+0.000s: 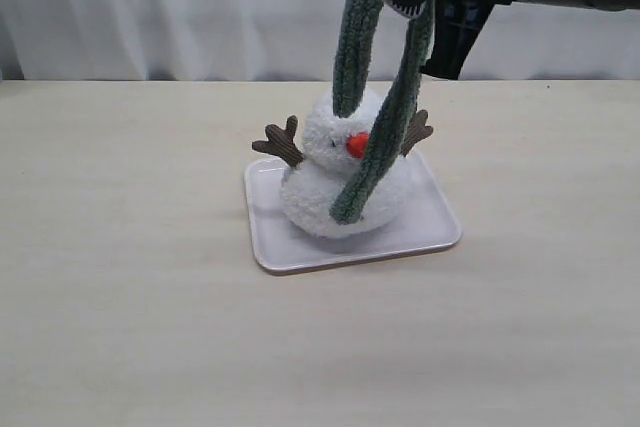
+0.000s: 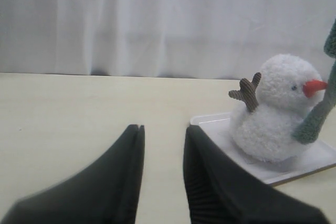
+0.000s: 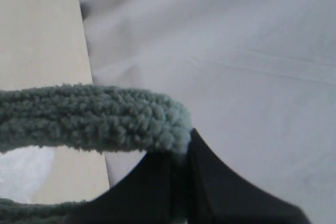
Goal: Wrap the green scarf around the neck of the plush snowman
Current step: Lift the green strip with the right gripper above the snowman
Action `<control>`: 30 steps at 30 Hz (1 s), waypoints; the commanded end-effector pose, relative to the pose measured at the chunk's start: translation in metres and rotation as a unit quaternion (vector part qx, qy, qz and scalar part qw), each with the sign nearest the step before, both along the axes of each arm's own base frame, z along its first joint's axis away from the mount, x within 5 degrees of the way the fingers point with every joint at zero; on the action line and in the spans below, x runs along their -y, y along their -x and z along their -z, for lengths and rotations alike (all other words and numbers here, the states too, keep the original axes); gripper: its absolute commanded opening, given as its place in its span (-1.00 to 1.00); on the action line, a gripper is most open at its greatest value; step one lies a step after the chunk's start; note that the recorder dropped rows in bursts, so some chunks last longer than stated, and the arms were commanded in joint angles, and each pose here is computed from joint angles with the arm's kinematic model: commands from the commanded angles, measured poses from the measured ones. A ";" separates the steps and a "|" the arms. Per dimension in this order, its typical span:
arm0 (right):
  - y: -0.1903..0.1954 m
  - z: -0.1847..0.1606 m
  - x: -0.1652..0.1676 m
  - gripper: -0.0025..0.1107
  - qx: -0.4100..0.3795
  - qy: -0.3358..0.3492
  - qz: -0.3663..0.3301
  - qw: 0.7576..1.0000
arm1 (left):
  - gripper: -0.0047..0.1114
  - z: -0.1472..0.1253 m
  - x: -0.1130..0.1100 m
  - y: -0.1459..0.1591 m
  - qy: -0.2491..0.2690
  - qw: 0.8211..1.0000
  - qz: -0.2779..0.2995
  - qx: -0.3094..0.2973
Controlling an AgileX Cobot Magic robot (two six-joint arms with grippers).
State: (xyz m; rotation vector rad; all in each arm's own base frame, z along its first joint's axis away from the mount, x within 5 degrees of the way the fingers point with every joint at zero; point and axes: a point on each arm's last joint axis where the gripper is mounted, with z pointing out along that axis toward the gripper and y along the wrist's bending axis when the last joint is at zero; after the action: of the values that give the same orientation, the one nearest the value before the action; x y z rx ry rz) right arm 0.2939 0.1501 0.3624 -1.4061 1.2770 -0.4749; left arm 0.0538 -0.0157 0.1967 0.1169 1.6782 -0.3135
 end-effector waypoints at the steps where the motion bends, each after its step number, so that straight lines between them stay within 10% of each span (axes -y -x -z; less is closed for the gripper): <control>1: -0.004 -0.002 -0.001 -0.89 0.023 0.001 0.000 1.000 | -0.46 0.000 0.000 0.000 0.002 1.000 0.001 0.004; 30: -0.016 0.017 0.001 -0.88 -0.003 0.036 0.002 0.999 | -0.46 0.001 0.000 0.000 0.000 1.000 0.001 0.001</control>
State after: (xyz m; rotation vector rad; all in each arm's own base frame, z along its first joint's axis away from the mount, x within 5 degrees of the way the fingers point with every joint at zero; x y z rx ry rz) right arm 0.3004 0.1525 0.3453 -1.5220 1.2919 -0.4891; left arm 0.0538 -0.0157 0.1967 0.1169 1.6782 -0.3135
